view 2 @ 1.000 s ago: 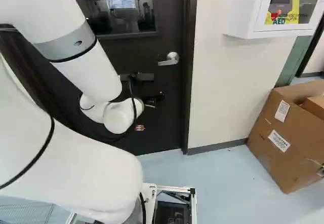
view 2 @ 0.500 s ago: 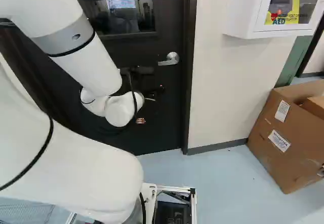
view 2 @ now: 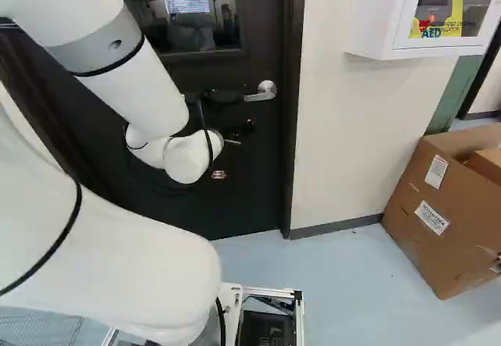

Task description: Open the door and move inside

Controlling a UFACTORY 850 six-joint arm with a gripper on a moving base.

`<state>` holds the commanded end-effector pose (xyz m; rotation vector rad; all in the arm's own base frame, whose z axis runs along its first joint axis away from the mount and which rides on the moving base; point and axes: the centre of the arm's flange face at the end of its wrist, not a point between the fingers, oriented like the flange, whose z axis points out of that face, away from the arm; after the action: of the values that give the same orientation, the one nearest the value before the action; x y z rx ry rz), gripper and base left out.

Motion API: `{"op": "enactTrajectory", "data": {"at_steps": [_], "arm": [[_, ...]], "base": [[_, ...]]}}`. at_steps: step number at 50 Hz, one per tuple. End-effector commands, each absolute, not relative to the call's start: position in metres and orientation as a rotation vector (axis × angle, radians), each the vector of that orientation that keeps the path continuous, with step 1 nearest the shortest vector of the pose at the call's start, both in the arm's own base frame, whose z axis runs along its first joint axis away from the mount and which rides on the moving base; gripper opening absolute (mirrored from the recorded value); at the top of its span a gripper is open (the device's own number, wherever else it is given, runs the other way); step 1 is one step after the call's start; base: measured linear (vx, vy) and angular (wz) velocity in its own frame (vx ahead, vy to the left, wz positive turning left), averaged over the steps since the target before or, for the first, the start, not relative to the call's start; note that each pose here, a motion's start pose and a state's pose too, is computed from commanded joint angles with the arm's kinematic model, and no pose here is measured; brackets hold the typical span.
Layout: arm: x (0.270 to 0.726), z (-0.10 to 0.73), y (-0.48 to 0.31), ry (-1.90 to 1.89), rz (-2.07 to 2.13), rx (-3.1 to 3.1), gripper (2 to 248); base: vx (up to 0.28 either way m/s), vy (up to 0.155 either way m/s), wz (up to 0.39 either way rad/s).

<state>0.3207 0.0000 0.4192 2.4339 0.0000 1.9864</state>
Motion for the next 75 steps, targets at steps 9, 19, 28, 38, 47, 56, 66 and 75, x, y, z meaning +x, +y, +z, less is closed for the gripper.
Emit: {"op": "enactTrajectory", "data": {"at_steps": [9,19,28,38,47,56,66,75], "arm": [[0.328,0.429,0.000,0.000,2.012,2.412,247],[0.335,0.439,0.000,0.000,2.042,2.388,247],[0.340,0.448,0.000,0.000,2.067,2.366,247],[0.345,0.458,0.000,0.000,2.095,2.341,247],[0.351,0.468,0.000,0.000,2.120,2.319,247],[0.357,0.477,0.000,0.000,2.143,2.297,247],[0.363,0.488,0.000,0.000,2.169,2.273,247],[0.368,0.494,0.000,0.000,2.183,2.259,247]], "base": [[0.000,0.000,0.000],[0.000,0.000,0.000],[0.000,0.000,0.000],[0.000,0.000,0.000],[0.000,0.000,0.000],[0.000,0.000,0.000],[0.000,0.000,0.000],[0.000,0.000,0.000]]}}
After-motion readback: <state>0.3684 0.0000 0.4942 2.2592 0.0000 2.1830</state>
